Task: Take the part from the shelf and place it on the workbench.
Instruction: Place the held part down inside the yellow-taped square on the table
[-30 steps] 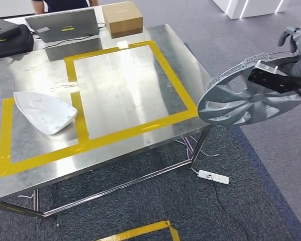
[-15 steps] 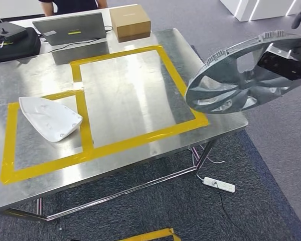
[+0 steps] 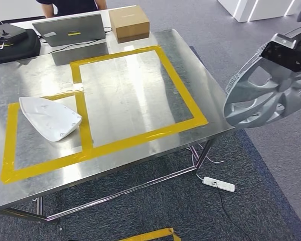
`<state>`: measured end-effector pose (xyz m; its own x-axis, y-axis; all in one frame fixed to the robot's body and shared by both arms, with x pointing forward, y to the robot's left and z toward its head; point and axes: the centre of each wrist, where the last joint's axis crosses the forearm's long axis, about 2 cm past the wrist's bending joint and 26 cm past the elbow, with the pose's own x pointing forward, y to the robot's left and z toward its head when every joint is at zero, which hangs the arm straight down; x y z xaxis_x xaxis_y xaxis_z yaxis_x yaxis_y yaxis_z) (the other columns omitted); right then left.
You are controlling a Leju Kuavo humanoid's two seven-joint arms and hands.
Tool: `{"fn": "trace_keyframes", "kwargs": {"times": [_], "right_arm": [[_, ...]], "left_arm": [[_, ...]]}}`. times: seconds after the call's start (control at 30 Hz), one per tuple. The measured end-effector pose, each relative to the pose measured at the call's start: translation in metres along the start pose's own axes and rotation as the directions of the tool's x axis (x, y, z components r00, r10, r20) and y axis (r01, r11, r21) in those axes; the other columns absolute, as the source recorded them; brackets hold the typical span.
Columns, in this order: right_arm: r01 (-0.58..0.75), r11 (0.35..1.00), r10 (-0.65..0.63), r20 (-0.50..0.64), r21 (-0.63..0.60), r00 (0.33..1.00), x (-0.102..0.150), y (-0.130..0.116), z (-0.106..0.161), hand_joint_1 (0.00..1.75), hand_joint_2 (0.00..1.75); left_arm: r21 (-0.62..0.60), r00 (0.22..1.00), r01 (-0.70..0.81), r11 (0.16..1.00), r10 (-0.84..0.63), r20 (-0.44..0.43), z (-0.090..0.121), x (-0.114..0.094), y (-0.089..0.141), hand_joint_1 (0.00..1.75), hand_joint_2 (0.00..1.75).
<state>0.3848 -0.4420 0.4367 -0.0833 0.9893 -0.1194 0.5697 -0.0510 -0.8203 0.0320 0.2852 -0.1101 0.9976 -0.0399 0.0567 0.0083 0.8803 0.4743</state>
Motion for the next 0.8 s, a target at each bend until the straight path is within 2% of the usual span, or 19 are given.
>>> {"fn": "trace_keyframes", "kwargs": {"times": [0.6,0.8], "right_arm": [[0.043,0.999,-0.043,-0.149,-0.005,0.988,-0.028,0.032,0.034,1.75,1.75],[0.015,0.998,-0.004,-0.200,0.057,0.980,-0.027,0.060,0.046,1.75,1.75]], "left_arm": [[0.028,0.998,-0.009,1.000,0.011,-0.056,-0.010,-0.006,0.018,0.00,1.75],[0.029,0.997,-0.011,1.000,0.013,-0.073,-0.013,-0.006,0.024,0.00,1.75]]}}
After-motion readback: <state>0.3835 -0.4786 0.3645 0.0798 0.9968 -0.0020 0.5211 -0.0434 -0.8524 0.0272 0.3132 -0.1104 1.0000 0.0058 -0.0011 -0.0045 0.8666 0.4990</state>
